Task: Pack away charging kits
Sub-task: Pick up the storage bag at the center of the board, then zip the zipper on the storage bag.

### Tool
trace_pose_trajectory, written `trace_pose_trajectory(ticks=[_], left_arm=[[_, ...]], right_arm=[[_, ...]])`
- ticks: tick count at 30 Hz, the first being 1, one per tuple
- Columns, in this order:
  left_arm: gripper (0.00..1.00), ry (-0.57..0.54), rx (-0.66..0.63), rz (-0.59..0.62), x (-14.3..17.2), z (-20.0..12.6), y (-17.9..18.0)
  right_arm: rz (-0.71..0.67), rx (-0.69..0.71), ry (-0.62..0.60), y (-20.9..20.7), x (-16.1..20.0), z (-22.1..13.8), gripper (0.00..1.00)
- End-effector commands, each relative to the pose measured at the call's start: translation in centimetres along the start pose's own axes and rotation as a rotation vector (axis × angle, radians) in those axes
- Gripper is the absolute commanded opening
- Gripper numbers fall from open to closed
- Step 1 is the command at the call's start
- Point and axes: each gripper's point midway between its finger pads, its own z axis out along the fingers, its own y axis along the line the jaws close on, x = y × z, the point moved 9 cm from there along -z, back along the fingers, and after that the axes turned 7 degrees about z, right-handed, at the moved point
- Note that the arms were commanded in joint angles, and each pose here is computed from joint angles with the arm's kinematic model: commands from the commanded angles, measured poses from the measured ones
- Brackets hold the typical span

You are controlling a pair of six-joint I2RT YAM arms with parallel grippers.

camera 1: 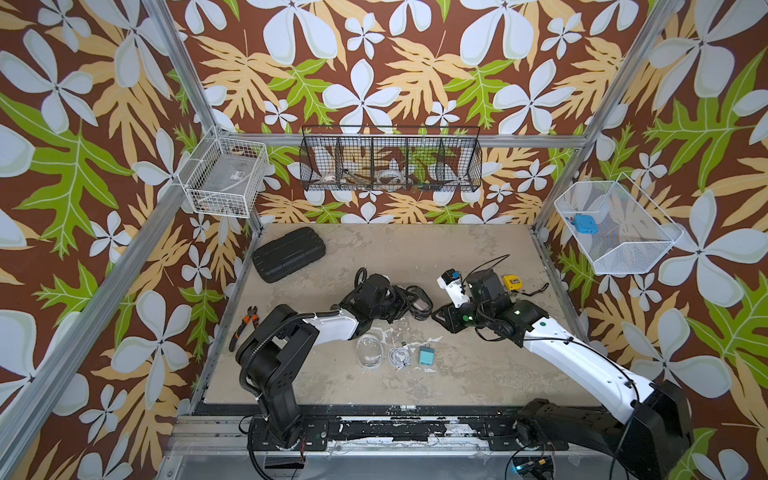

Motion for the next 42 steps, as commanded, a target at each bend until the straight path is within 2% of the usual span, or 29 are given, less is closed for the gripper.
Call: trace_pose_trajectory(ticks=[1,5,12,19,35,42], left_arm=[[0.09,-0.101,-0.076,-0.090,-0.1,-0.2,-1.1],[0.09,-0.140,-0.077,-0.094,0.3,-0.2,-3.1],[0.10,-0.181,-0.070,-0.072,0.4,-0.7,-5.7],[0.10,-0.181,-0.056,-0.068,0.5,-0.8,-6.3],[0.10,-0.146,-0.026,-0.075,0.7,-0.6,-6.9],[0.10,-0.145,-0.011,-0.066,0.7,-1.0,-7.4]], right_arm=[[0.051,0.035,-0.110,1.1,-1.0,-0.8,0.33],[0.061,0.057,-0.139,1.6,-1.6,-0.9,0.37],[0.071,0.097,-0.148,1.3,-2.1,-0.2,0.35],[0.076,0.108,-0.152,1.2,-2.5,0.4,0.41],[0.097,0.137,-0.141,0.9,-3.3,2.1,0.38],[0.100,0.163,-0.143,0.5,-3.5,2.9,0.32]])
